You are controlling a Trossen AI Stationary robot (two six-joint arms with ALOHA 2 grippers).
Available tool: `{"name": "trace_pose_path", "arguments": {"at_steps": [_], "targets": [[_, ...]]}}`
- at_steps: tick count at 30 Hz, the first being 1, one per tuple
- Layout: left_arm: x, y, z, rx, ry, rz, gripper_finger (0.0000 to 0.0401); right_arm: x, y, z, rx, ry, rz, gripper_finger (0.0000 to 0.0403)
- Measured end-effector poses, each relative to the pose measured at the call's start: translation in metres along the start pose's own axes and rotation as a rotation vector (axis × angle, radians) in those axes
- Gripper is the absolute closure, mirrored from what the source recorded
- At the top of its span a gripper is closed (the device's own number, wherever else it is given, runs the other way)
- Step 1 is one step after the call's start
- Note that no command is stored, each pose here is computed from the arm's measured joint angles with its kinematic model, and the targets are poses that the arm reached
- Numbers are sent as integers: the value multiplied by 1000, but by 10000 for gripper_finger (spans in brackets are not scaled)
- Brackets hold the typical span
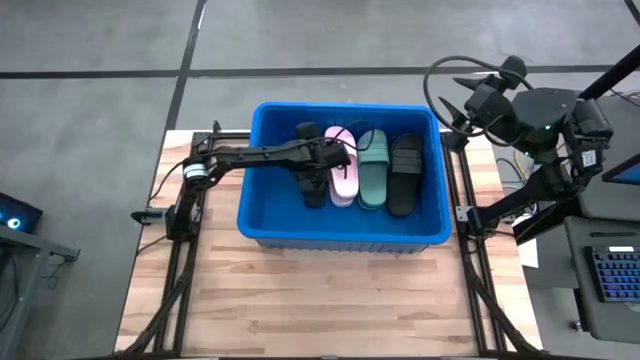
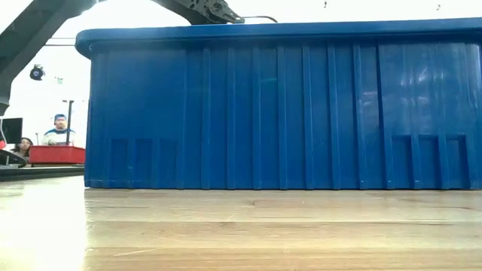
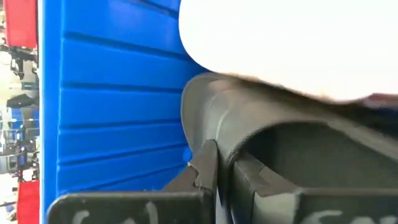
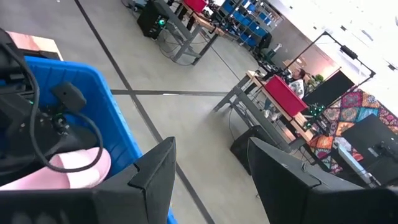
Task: Pick and place slides into bin
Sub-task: Put the black slide into the blue bin, then return to Home Position
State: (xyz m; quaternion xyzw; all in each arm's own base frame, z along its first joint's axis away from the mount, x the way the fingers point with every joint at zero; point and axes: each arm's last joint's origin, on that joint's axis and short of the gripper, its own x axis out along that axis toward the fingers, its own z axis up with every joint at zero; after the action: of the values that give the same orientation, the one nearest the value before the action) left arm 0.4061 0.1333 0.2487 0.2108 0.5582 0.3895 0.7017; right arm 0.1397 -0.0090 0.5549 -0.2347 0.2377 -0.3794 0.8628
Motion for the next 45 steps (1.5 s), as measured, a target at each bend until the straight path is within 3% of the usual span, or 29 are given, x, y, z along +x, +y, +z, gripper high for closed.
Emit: {"name": "trace_pose_path", "arguments": {"at_steps": [14,22,31,36,45], "targets": [[17,-19,4,36,4,-86,391,0,0,0,1,-2,1,211],[10,-5,3,-4,-36,-200,289,0,0,0,1,-2,1,211],[-4,12,-1,-19,-60,-234,164,0,0,0,1,-2,2,211],[-16,23,-2,-45,-99,-294,138,0,0,0,2,-2,2,211],[-35,35,-7,-57,-149,-385,135,0,0,0,21,-2,2,211]]}}
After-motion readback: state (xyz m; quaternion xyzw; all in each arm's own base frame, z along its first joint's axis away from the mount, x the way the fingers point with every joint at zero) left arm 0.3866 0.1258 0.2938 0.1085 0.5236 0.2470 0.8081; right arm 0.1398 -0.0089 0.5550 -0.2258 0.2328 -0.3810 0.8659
